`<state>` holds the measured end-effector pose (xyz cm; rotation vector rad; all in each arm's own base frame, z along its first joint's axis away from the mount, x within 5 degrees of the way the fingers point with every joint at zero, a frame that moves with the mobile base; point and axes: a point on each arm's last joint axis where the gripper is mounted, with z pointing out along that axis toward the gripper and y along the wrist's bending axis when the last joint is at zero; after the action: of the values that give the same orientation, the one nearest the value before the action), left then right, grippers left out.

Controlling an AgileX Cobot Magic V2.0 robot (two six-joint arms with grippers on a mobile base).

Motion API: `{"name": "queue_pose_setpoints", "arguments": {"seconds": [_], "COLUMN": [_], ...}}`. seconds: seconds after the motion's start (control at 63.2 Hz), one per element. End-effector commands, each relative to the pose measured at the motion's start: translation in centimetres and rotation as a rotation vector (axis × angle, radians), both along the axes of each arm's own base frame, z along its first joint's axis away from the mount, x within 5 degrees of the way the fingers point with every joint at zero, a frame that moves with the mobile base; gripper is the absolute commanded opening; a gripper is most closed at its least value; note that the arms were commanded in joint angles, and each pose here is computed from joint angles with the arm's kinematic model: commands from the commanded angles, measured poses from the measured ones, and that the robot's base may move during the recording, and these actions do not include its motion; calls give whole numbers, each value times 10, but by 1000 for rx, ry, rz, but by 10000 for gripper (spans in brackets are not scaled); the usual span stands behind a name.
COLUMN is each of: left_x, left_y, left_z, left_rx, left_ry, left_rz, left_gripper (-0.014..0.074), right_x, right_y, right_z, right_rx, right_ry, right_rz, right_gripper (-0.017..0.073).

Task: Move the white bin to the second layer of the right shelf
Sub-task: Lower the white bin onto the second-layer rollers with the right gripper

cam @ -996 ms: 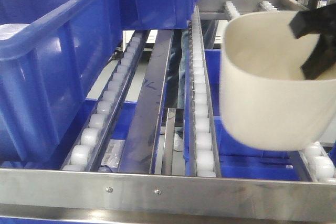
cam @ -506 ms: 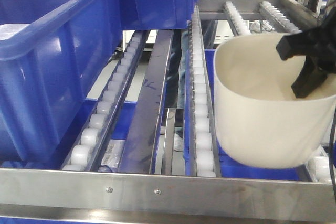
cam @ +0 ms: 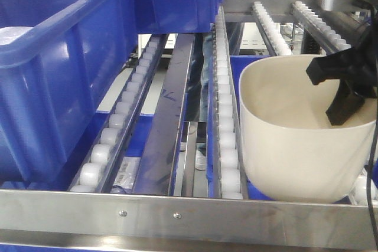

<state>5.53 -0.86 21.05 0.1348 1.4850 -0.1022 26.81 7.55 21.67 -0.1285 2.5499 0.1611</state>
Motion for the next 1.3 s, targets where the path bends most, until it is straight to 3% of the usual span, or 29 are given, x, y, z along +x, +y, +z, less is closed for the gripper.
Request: {"name": "queue_pose_setpoints", "arguments": {"seconds": [0.0, 1.281], "left_x": [0, 0], "left_y": [1, 1], "left_z": [-3, -3], "left_rx": [-23, -23], "left_ry": [-64, -64], "left_rz": [5, 5], "left_gripper": [85, 85], "right_x": [8, 11], "right_y": [2, 3], "right_z": [21, 6], "right_rx": [33, 15], "right_ry": [-114, -49], "right_rz": [2, 1], "right_gripper": [56, 63]}}
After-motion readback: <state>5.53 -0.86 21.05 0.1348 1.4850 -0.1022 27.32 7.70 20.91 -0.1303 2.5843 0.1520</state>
